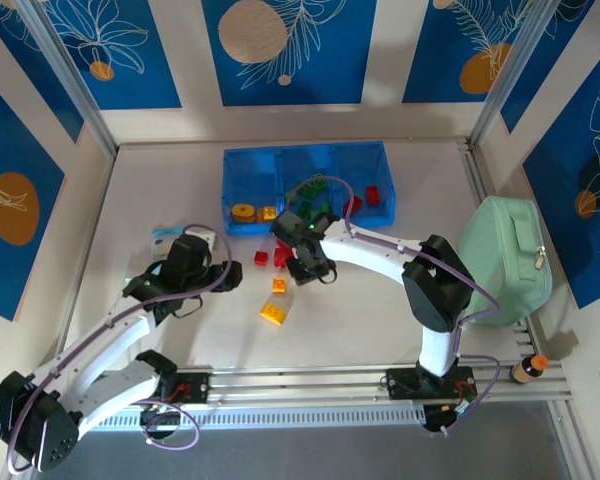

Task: Sort the legos into containers by color
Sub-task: Pick up the lego from the center of the table, then place the lego in the container.

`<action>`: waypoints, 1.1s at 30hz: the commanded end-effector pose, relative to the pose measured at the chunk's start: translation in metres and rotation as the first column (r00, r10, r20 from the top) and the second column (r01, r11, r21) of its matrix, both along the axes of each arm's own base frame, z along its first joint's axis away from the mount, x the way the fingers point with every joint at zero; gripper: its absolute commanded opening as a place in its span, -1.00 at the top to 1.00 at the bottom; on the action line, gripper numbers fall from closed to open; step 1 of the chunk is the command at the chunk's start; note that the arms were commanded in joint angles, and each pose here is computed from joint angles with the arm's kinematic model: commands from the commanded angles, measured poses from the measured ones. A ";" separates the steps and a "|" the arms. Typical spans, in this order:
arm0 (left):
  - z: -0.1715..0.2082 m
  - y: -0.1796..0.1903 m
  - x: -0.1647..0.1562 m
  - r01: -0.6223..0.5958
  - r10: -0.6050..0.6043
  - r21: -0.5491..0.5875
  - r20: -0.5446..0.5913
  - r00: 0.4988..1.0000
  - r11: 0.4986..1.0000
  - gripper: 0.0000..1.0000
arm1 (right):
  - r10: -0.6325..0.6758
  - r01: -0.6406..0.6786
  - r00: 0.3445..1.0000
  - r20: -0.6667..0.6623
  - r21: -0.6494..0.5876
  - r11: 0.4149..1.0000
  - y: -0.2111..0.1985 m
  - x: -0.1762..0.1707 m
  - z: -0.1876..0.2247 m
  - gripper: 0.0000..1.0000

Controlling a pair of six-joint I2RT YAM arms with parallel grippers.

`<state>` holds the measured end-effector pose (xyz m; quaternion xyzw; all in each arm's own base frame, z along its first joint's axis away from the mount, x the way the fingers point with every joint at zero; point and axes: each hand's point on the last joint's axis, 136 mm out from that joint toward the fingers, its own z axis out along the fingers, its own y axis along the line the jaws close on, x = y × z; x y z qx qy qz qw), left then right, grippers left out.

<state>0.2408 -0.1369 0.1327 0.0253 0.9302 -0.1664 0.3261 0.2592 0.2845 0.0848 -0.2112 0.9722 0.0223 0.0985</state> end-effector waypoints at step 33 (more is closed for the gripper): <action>0.002 -0.037 -0.055 0.189 -0.189 -0.003 -0.033 0.981 0.982 -0.49 | -0.099 0.020 0.958 0.270 0.282 0.959 0.061 0.135 0.130 -0.75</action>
